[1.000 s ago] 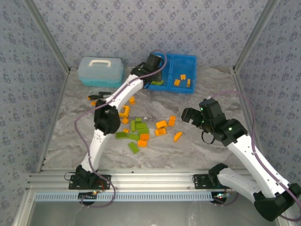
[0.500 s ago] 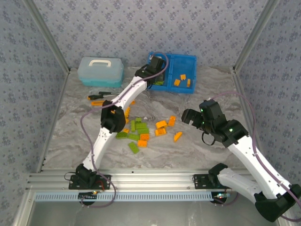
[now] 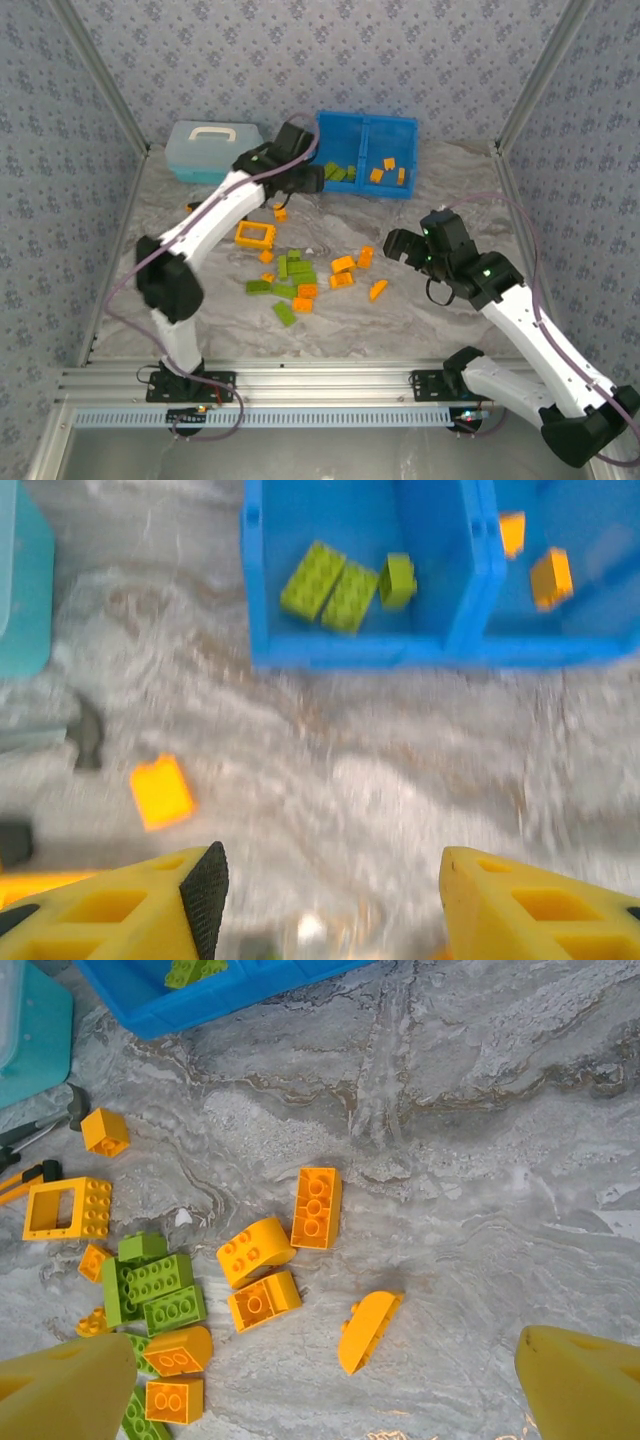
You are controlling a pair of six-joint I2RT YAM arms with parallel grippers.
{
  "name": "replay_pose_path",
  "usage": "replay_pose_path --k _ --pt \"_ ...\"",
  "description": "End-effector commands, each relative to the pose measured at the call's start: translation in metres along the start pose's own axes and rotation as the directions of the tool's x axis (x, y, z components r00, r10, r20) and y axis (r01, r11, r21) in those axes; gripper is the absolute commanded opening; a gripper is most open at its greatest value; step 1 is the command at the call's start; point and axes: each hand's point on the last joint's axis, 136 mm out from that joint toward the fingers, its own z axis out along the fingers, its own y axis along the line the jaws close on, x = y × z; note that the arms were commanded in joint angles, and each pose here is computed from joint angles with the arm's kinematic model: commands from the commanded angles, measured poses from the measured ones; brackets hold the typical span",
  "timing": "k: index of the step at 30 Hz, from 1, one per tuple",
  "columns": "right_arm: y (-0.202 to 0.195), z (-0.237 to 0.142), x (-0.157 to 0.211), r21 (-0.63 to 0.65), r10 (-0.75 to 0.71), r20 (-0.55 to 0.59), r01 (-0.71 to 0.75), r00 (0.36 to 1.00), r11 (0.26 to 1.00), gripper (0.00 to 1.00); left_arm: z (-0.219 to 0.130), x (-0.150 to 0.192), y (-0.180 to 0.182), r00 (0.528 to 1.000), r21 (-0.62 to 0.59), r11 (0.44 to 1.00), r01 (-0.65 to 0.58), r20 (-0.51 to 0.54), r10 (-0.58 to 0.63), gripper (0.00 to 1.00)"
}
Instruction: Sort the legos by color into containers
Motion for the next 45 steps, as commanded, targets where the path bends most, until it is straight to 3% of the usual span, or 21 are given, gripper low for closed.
replay_pose_path --k 1,7,14,22,26,32,40,45 --pt "0.006 0.006 -0.001 -0.009 0.0 0.0 0.0 1.0 1.0 1.0 -0.012 0.057 0.015 0.995 0.014 1.0 0.0 -0.098 0.002 0.6" --pt "0.011 0.017 0.003 -0.013 -0.004 -0.023 0.004 1.0 1.0 1.0 -0.024 0.16 0.061 0.962 -0.078 0.983 0.164 -0.208 -0.177 0.6" --pt "0.016 0.023 0.008 -0.013 -0.018 -0.049 0.017 0.999 1.0 1.0 -0.025 0.233 0.091 0.917 -0.139 0.945 0.296 -0.235 -0.322 0.62" --pt "0.02 0.026 0.01 -0.013 -0.028 -0.062 0.027 0.998 1.0 1.0 -0.009 0.249 0.09 0.926 -0.11 0.962 0.251 -0.262 -0.272 0.92" --pt "0.019 0.023 0.009 -0.008 -0.032 -0.054 0.032 0.998 0.999 1.0 -0.001 0.253 0.105 0.933 -0.198 0.961 0.193 -0.267 -0.242 0.94" --pt "0.018 0.019 0.008 0.001 -0.033 -0.048 0.033 0.998 0.999 1.0 0.01 0.258 0.114 0.941 -0.23 0.96 0.161 -0.257 -0.22 0.89" --pt "0.02 0.019 0.008 0.002 -0.039 -0.047 0.039 0.998 0.999 1.0 0.025 0.268 0.116 0.932 -0.249 0.959 0.139 -0.294 -0.211 0.73" --pt "0.02 0.019 0.009 0.004 -0.041 -0.048 0.042 0.998 0.999 1.0 0.027 0.271 0.119 0.93 -0.264 0.954 0.14 -0.295 -0.218 0.57"
